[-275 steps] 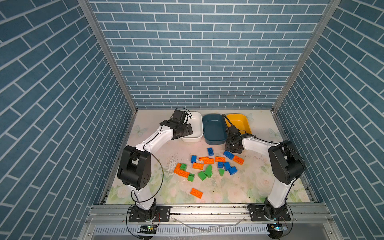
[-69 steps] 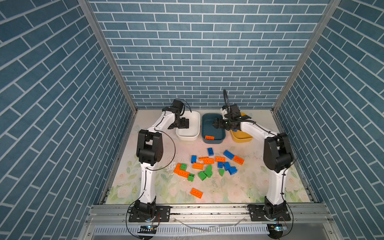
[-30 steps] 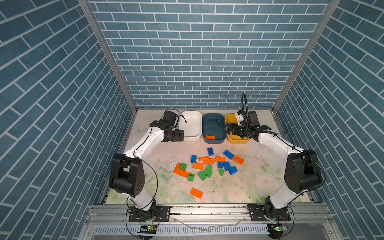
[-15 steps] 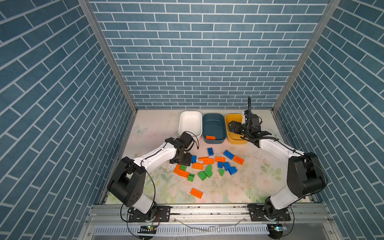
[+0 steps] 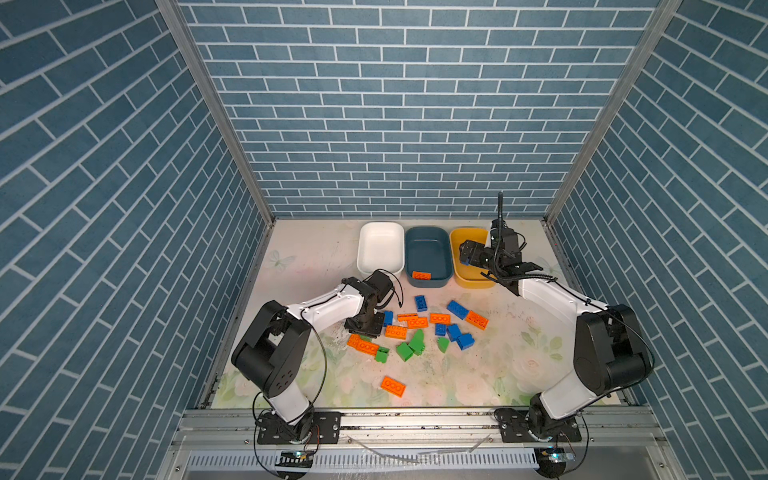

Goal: Sort the legos into containers by color
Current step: 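Close the left gripper on a green brick in the pile, then carry the green brick over the white tub and open the left gripper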

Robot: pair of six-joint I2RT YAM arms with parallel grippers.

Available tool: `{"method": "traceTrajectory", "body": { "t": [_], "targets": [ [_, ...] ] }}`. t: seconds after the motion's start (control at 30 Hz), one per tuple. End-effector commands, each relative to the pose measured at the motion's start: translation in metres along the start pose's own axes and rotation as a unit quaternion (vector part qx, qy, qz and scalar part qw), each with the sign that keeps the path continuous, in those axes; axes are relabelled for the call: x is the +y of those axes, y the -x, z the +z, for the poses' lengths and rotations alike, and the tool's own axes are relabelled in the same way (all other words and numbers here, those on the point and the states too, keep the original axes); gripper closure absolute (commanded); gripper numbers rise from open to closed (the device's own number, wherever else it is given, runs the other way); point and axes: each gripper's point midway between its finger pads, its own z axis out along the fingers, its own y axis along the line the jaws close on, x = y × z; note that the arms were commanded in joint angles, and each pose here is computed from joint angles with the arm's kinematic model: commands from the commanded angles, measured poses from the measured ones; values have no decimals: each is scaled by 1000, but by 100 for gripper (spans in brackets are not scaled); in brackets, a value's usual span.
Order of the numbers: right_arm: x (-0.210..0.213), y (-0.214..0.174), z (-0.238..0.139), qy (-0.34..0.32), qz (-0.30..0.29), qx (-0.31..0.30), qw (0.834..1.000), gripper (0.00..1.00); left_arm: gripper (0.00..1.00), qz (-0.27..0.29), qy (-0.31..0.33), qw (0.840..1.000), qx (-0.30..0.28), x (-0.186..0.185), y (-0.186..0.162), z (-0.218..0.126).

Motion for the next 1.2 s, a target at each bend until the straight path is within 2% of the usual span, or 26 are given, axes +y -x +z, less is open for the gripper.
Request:
{"method": "traceTrajectory", "body": {
  "t": [0.0, 0.07, 0.2, 0.47, 0.57, 0.73, 0.87, 0.97, 1.07, 1.17],
  "targets": [
    [-8, -3, 4, -15, 13, -7, 1000, 2, 68, 11, 10, 1000, -3, 1, 0, -7],
    [-8, 0, 2, -15, 14, -15, 1000, 2, 74, 14, 10, 1000, -14, 2, 2, -14],
    [-6, 1, -2, -9, 9, -21, 1000, 1, 80, 15, 9, 998, -57, 2, 20, -38],
    [-7, -6, -9, -1, 17, -20, 1000, 1, 80, -39, -1, 975, -218, 2, 130, -120],
    [-8, -9, -13, 1, 16, -18, 1000, 1, 78, -59, -7, 964, -260, 4, 169, -133],
    [-7, -6, -25, 7, 34, -29, 999, 3, 78, -111, -42, 953, -280, 11, 232, -120],
    [-9, -13, -33, 4, 41, -17, 999, 4, 77, -135, -31, 948, -287, 21, 275, -97],
    [-11, -24, -38, 2, 37, 5, 999, 4, 74, -163, -11, 945, -283, 33, 296, -81],
    [-13, -33, -43, 4, 32, 19, 999, 4, 68, -177, -4, 941, -287, 39, 310, -73],
    [-13, -43, -47, 9, 23, 37, 999, 4, 53, -186, -8, 941, -281, 39, 316, -67]
  ]
}}
